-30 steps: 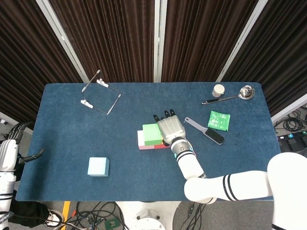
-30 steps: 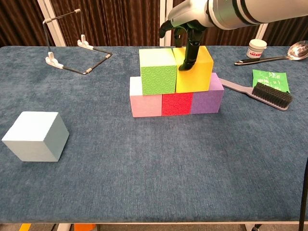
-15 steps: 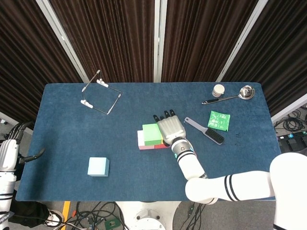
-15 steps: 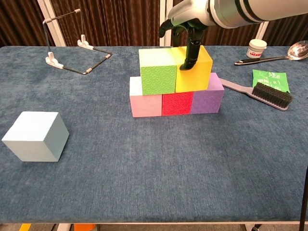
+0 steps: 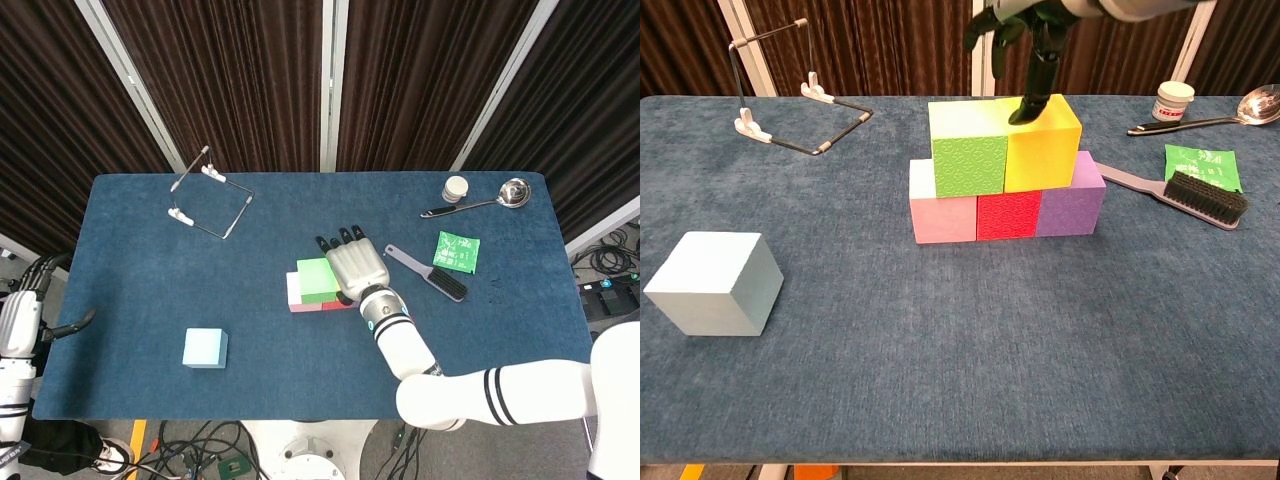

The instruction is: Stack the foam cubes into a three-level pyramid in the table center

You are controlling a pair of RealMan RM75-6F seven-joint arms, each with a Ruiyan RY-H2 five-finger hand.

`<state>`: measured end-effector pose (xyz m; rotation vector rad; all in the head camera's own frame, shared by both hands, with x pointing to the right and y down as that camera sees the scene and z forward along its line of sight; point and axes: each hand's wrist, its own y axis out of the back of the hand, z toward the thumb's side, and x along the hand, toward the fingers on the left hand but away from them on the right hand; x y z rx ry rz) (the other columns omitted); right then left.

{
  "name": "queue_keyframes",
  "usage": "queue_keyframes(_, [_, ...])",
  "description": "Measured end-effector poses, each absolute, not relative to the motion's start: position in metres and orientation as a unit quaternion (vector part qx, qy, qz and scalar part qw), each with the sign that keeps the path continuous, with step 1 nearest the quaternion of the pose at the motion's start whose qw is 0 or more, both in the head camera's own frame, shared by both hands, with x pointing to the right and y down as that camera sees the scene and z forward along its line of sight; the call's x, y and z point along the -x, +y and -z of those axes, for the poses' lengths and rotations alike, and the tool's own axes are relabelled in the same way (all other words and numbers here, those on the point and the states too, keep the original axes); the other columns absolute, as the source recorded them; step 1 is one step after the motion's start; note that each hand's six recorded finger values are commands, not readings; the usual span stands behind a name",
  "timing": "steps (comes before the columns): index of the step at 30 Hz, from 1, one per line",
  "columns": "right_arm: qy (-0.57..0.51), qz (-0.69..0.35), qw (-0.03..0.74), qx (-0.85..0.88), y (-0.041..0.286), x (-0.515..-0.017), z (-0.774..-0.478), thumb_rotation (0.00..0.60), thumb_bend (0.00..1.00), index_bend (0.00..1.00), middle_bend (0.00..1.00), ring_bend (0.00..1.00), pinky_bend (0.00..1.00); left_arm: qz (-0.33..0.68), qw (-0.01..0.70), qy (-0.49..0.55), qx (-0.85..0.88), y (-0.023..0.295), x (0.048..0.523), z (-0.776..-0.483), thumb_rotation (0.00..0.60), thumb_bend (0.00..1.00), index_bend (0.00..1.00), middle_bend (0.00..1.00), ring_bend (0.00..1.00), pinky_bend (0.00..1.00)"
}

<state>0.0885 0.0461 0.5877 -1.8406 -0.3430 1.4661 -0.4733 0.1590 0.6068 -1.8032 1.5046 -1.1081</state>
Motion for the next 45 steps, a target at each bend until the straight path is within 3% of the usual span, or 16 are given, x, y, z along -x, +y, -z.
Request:
queue_keyframes(6, [-0.116,-0.561,0.377,0.728,0.047,-0.078,-0.583,0.600,0.15,0.00,0.13,0.00,0.00,0.411,0.268,0.560,0.668,0.160,0.474,-0.606,0.600,0.19,0.12,0.12,0.04,0.11])
queue_keyframes(19, [-0.093,-0.563,0.379,0.729,0.054,-0.059,-0.612,0.600,0.15,0.00,0.11,0.00,0.00,0.414,0.268,0.560,0.665,0.161,0.477,-0.606,0.600,0.20,0.12,0.12,0.04,0.11])
queue_keyframes(45, [-0.112,-0.572,0.387,0.714,0.048,-0.059,-0.620,0.600,0.21,0.00,0.33,0.00,0.00,0.416,0.267,0.558,0.666,0.163,0.478,-0.609,0.600,0.20,0.12,0.12,0.04,0.11])
